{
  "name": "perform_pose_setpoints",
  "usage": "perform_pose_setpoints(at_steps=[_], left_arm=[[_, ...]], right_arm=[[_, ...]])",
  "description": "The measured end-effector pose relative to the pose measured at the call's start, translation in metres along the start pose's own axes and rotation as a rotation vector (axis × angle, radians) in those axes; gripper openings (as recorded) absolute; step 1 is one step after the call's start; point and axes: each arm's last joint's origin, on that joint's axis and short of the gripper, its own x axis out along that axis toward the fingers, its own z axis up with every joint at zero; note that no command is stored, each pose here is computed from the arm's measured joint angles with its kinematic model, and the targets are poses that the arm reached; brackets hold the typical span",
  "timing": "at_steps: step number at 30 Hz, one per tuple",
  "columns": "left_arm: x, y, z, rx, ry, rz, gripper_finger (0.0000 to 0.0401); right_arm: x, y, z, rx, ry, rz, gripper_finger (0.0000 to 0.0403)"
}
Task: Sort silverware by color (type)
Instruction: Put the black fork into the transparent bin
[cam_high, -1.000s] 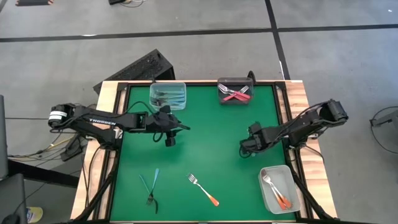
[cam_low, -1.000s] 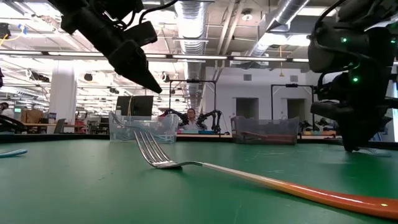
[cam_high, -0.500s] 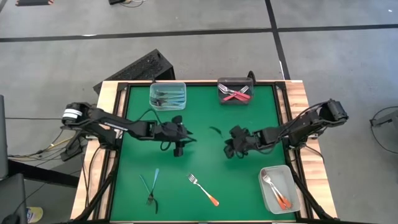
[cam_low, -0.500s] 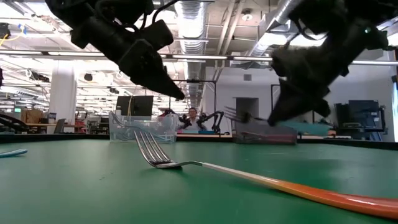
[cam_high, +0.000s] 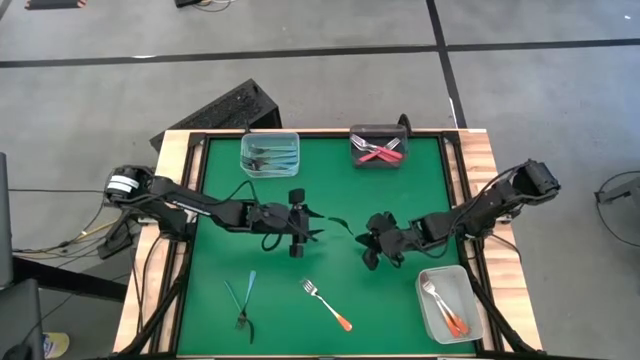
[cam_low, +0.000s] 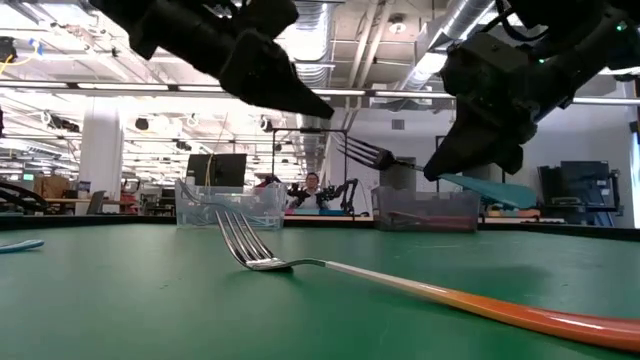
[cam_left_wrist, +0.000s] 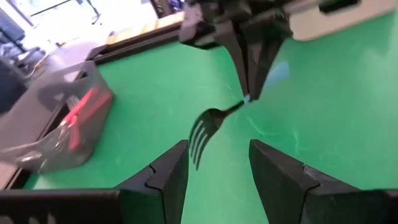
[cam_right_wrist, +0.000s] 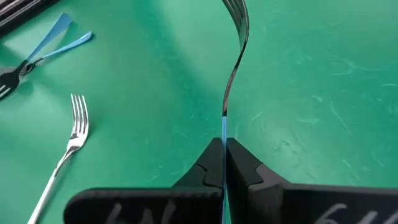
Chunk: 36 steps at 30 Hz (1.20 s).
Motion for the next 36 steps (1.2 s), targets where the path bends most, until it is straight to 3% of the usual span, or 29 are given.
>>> perform_pose_setpoints(at_steps=[6,12,16,20,27,32,36], left_arm=[[0.028,-0.007,0.005,0.056,0.014,-0.042,0.0157],[0.053,-0.006,0.007,0.052,0.159,0.044,0.0157],[0.055,-0.002,0.007,0.051,0.226,-0.075,0.0151],[0.052,-0.001,0.004,0.052,0.253,-0.148,0.0116],[0.049,0.000,-0.005,0.080,0.350,-0.181,0.0014],[0.049,0.002,-0.004,0.057,0.346,-0.169,0.0004],[0.047,0.007,-0.002,0.068,0.337,-0.160,0.0002]], right_arm=[[0.000,0.012,-0.001,-0.033,0.002,0.024,0.0013],[0.011,0.026,-0.005,-0.095,0.024,0.010,0.0012],[0.021,0.035,-0.011,-0.143,0.048,-0.010,0.0012],[0.029,0.041,-0.012,-0.159,0.056,-0.023,0.0014],[0.032,0.047,-0.001,-0.185,0.018,-0.027,0.0015],[0.030,0.046,0.004,-0.183,0.012,-0.029,0.0023],[0.032,0.043,0.007,-0.133,0.012,-0.043,0.0051]])
